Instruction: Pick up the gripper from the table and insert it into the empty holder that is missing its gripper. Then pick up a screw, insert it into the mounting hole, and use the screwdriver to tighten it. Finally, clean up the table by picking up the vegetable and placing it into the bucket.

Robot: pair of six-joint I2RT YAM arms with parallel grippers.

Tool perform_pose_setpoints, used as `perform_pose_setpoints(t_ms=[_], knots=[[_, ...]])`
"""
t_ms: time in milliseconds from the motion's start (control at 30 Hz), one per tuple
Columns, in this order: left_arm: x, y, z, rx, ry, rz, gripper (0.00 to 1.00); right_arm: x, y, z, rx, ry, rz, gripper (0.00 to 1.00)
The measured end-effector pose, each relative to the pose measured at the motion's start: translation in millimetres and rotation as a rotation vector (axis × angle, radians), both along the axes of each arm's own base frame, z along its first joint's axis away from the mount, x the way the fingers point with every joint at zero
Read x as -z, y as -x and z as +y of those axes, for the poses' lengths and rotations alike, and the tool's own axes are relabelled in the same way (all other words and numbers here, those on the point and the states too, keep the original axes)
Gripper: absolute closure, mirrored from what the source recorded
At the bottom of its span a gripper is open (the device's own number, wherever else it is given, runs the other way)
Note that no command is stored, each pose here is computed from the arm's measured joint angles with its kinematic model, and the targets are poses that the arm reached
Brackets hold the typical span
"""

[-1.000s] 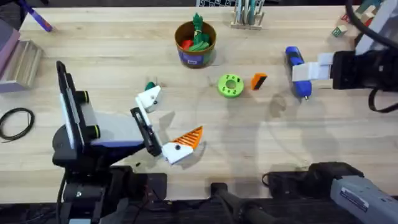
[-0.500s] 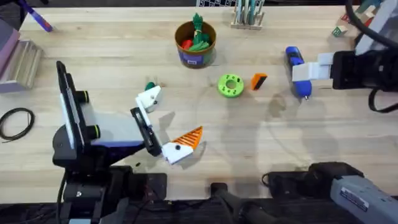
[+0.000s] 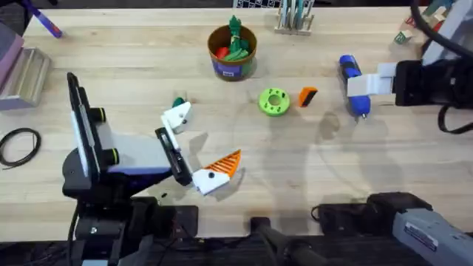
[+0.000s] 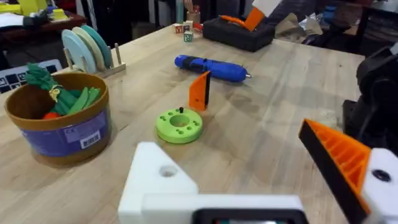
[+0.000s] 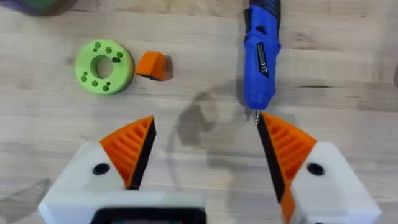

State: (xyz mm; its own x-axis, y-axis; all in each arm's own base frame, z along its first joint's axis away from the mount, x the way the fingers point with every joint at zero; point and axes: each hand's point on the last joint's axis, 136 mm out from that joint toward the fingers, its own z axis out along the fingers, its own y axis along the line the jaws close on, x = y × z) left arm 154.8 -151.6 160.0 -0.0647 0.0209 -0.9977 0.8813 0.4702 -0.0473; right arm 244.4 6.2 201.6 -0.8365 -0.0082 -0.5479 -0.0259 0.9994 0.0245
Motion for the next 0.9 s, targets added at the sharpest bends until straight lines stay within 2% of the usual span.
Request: perform_pose_setpoints(t_ms=[700, 900], knots=[[0.0, 0.0, 0.0, 0.0, 0.0, 0.0, 0.014, -2.6, -2.6, 11.3, 0.074, -0.127, -0.006, 0.01], [0.0, 0.0, 0.0, 0.0, 0.0, 0.0, 0.014, 2.4, -8.7, 30.2, 0.029, -0.167, 0.041, 0.009]])
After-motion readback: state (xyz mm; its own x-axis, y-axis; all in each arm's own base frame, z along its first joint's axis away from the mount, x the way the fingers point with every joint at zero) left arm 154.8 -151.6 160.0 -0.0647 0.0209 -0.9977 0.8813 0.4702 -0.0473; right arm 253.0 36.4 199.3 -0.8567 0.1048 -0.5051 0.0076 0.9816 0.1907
